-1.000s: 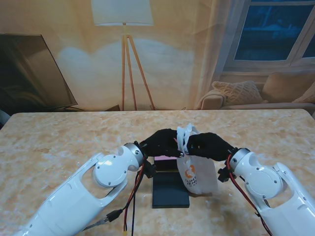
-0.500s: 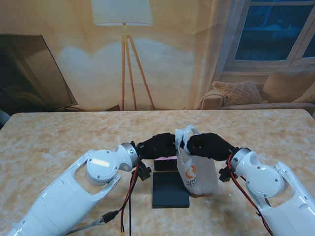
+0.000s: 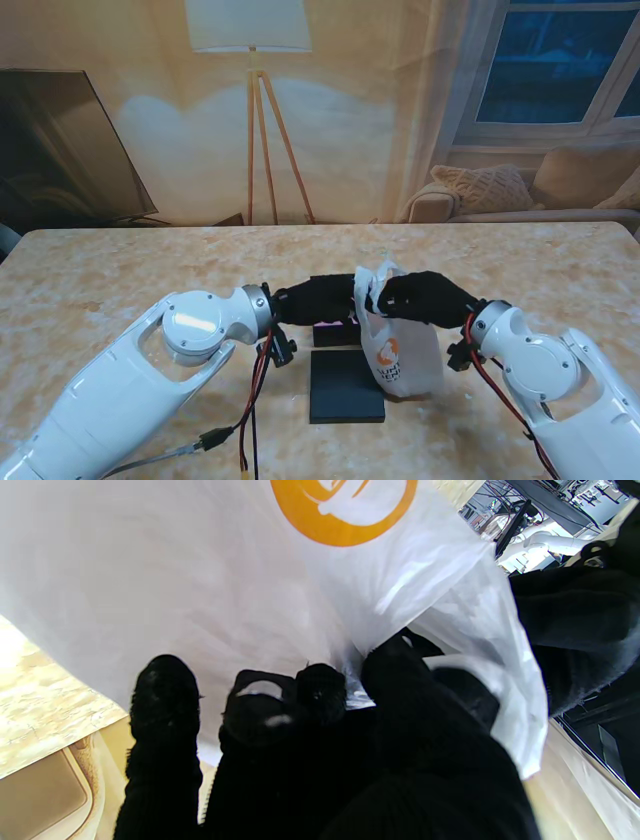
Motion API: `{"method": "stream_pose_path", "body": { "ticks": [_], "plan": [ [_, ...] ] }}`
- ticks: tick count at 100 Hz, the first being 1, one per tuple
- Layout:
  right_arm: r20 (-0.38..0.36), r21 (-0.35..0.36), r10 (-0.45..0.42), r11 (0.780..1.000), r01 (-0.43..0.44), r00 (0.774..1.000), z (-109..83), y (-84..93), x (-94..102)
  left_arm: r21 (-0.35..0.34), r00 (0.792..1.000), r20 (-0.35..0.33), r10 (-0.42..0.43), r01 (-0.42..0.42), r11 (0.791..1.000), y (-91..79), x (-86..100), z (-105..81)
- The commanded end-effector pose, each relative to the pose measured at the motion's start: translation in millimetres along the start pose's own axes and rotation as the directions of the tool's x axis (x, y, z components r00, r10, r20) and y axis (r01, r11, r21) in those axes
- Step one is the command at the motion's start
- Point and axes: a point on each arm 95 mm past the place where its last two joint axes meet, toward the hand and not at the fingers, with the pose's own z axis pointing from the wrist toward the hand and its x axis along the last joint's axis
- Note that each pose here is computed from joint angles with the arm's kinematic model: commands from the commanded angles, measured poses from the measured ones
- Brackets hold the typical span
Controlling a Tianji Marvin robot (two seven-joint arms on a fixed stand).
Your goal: Pack mini donuts into a plastic bag, tie the opening and put the bag into the gift box
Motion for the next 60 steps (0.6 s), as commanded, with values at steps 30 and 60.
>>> {"method": "stream_pose_path", "body": {
  "ticks": [30,60],
  "plan": [
    [-0.007,0.025,0.006,1.0,-0.006,1.0,-1.7,-6.8,2.8,0.071,0.999,-0.006,0.046,-0.045,0.996,7.7,5.3,7.7],
    [-0.014,0.031,0.009,0.999,-0.009,1.0,-0.8,-7.0,4.0,0.112,0.998,-0.007,0.057,-0.056,0.992,7.9,4.5,11.8]
  ]
}}
